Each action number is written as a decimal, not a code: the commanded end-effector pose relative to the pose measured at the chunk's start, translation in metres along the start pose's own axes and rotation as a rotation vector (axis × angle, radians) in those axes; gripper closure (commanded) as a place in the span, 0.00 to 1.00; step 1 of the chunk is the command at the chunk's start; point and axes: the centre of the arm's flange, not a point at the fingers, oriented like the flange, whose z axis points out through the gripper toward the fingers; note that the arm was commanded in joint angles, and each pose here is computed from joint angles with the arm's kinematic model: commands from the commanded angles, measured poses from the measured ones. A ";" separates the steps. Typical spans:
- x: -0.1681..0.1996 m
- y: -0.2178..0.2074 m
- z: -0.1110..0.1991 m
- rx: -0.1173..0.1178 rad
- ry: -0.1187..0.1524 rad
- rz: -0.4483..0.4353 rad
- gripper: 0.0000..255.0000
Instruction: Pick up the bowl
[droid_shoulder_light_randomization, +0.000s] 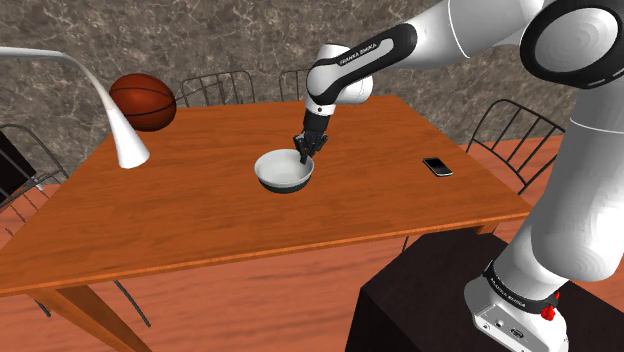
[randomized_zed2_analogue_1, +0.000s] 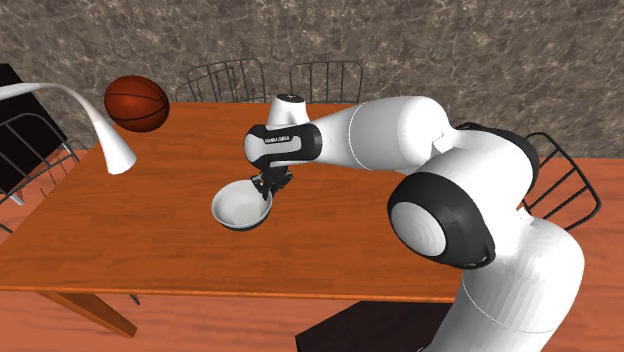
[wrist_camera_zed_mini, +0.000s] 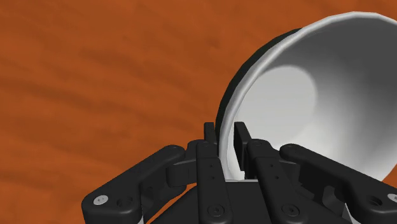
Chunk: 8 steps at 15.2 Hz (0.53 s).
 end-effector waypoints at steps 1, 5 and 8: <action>0.000 0.000 0.000 0.000 0.000 0.000 1.00; 0.001 -0.003 -0.010 0.000 0.000 0.000 1.00; 0.002 -0.007 -0.026 0.000 0.000 0.000 1.00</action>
